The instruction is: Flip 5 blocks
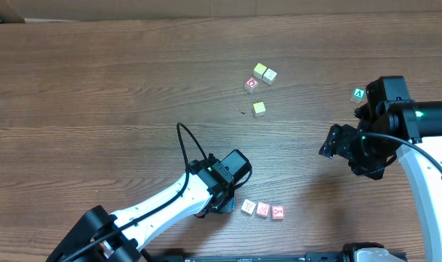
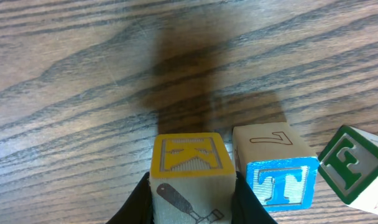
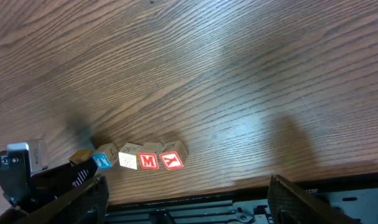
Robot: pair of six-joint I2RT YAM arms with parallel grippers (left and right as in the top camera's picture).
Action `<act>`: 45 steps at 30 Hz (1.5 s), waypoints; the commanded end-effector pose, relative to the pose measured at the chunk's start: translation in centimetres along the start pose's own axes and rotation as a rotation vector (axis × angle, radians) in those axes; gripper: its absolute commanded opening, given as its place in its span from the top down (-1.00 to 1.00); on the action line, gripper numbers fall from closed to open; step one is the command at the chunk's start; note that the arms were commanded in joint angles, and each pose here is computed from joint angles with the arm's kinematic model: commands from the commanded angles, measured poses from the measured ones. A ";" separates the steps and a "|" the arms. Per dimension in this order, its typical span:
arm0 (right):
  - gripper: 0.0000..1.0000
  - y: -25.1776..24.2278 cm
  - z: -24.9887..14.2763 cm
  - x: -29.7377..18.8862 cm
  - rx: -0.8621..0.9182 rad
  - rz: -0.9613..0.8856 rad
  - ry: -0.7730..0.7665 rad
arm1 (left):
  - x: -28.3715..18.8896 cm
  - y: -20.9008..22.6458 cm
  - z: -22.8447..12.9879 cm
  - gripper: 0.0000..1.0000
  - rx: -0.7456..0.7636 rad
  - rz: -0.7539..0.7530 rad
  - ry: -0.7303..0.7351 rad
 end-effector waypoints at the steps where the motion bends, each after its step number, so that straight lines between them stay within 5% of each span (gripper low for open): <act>1: -0.64 0.3 0.1 -1.1 -0.015 0.013 -0.046 | -0.2 0.2 0.3 0.70 0.018 0.000 -0.021; 20: -0.65 0.2 0.0 -1.0 -0.013 0.012 -0.039 | -0.1 0.2 0.2 0.34 0.017 0.001 -0.017; 33: -0.65 0.2 0.0 -1.1 -0.013 0.012 -0.039 | -0.8 -0.7 0.7 0.46 0.017 -0.034 -0.031; 42: -0.65 0.2 -0.1 -1.0 -0.012 0.011 -0.034 | -5.4 -1.8 3.6 0.33 0.031 -0.029 -0.117; 43: -0.65 0.2 -0.2 -1.0 -0.011 0.010 -0.032 | -5.8 -1.6 3.8 0.39 0.026 -0.014 -0.121; 45: -0.65 0.2 -0.3 -1.0 -0.011 0.009 -0.027 | -6.2 -0.6 4.0 0.87 -0.003 0.035 -0.117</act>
Point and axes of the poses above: each gripper's point midway between its finger pads, its own x axis out along the fingers, its own y axis along the line the jaws close on, z = x × y, the point moved 6 cm from there along -x, back along the fingers, and after that the axes turned 15 degrees about -x, right-handed, at the moved point
